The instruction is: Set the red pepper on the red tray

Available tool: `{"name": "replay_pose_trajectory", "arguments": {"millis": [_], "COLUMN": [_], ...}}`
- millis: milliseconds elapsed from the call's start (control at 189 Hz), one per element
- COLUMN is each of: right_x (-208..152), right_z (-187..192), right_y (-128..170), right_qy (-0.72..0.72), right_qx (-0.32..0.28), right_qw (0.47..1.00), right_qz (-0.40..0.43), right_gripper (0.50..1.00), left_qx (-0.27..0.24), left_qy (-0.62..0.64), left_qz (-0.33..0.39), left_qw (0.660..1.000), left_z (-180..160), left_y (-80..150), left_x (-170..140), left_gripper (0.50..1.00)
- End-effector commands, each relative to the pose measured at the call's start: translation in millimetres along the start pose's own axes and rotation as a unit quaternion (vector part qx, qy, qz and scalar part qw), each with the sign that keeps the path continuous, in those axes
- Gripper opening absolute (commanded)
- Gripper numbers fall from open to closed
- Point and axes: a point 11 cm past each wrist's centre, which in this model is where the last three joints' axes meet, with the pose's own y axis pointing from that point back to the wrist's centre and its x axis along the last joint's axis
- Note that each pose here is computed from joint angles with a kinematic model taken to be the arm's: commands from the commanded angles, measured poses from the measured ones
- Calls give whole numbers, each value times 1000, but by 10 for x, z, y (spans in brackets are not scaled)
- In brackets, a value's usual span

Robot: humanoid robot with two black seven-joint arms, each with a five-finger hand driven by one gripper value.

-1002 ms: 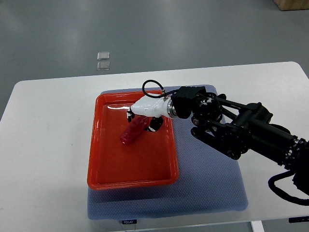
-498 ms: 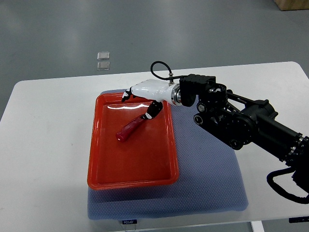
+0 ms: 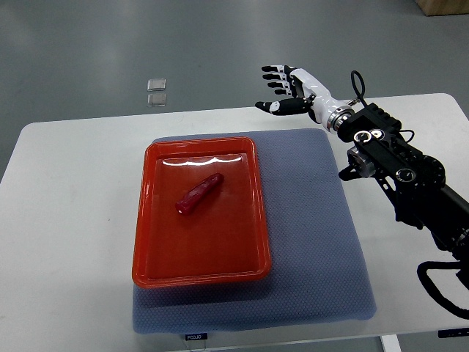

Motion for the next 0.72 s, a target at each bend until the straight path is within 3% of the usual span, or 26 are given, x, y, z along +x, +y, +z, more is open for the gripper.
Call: {"name": "replay_pose_trajectory", "arguments": {"millis": [0, 101, 313, 711], "right_x": [147, 216, 295, 166], "right_z": [52, 172, 328, 429], "right_y": [38, 86, 163, 197], "right_qy": [-97, -139, -144, -189], "right_qx": [0, -11, -17, -11], "right_qw": [994, 987, 980, 970], "right_qz": [42, 79, 137, 152], "right_gripper": [891, 915, 917, 917], "left_qx": [0, 0, 0, 0], "left_qy": [0, 0, 0, -1], "left_qz": [1, 0, 0, 0], "left_qw": [1000, 1000, 1000, 1000], "left_z": [0, 0, 0, -1], "left_y": [0, 0, 0, 0], "left_x": [2, 0, 0, 0], "left_gripper": [1000, 1000, 1000, 1000]}}
